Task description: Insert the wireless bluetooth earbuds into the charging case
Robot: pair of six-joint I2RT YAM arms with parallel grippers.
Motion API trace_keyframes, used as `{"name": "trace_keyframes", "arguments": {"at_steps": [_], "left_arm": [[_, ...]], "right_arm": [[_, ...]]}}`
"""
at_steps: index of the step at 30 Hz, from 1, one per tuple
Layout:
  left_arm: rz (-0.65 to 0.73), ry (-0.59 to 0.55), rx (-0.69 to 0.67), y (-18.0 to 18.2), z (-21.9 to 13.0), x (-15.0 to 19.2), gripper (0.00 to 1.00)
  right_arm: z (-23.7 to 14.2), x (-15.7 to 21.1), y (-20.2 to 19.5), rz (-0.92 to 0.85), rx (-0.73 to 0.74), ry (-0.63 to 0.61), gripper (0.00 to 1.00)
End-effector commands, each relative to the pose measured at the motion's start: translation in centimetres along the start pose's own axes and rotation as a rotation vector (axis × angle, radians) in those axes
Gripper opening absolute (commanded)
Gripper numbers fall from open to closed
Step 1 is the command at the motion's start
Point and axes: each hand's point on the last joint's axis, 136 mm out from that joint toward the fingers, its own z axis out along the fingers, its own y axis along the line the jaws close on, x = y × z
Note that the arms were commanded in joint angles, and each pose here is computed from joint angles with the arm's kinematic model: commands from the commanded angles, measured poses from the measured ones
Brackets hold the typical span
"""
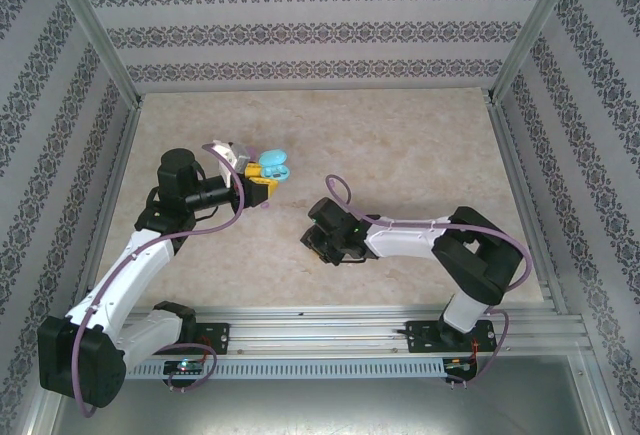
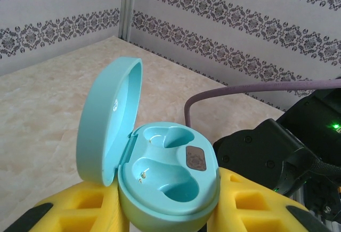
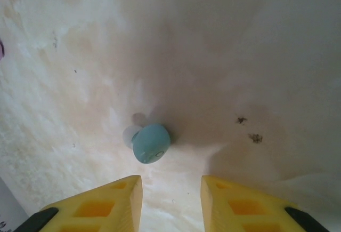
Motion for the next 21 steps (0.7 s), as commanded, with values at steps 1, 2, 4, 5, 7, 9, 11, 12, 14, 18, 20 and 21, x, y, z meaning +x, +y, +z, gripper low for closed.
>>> {"name": "trace_keyframes", "arguments": {"at_steps": [1, 2, 4, 5, 7, 9, 11, 12, 14, 18, 20, 21], "left_arm": [[0.027, -0.004, 0.014, -0.4, -0.4, -0.1, 0.20], [0.030, -0.006, 0.017, -0.5, -0.4, -0.1, 0.20], [0.030, -0.004, 0.018, -0.5, -0.4, 0.0, 0.20], [0.029, -0.004, 0.018, -0.5, -0.4, 0.0, 0.20], [0.026, -0.003, 0.021, -0.6, -0.4, 0.1, 0.20], [0.026, -0.002, 0.021, -0.6, -0.5, 0.2, 0.20], [0.027, -0.003, 0.021, -0.7, -0.6, 0.2, 0.20], [0.027, 0.000, 0.020, -0.7, -0.6, 0.3, 0.20], [0.030, 0.000, 0.022, -0.8, -0.7, 0.3, 0.20], [0.031, 0.006, 0.022, -0.8, -0.8, 0.5, 0.20], [0.034, 0.008, 0.020, -0.8, -0.8, 0.5, 0.20], [0.036, 0.009, 0.020, -0.8, -0.8, 0.5, 0.20]], "right_arm": [[0.1, -0.2, 1.0, -0.004, -0.015, -0.017, 0.33], [0.1, -0.2, 1.1, -0.009, -0.012, -0.019, 0.32], [0.2, -0.4, 1.2, -0.013, -0.012, -0.022, 0.31], [0.2, -0.5, 1.3, -0.015, -0.014, -0.023, 0.31], [0.3, -0.6, 1.4, -0.021, -0.010, -0.024, 0.31], [0.3, -0.8, 1.7, -0.027, -0.008, -0.026, 0.30], [0.4, -0.9, 1.7, -0.030, -0.002, -0.025, 0.30], [0.5, -1.0, 1.8, -0.031, 0.000, -0.024, 0.30], [0.8, -1.1, 1.6, -0.027, 0.009, -0.023, 0.30], [1.0, -1.4, 1.6, -0.031, 0.020, -0.017, 0.29], [1.0, -1.5, 1.5, -0.036, 0.027, -0.019, 0.29], [0.9, -1.6, 1.4, -0.039, 0.032, -0.023, 0.29]]}}
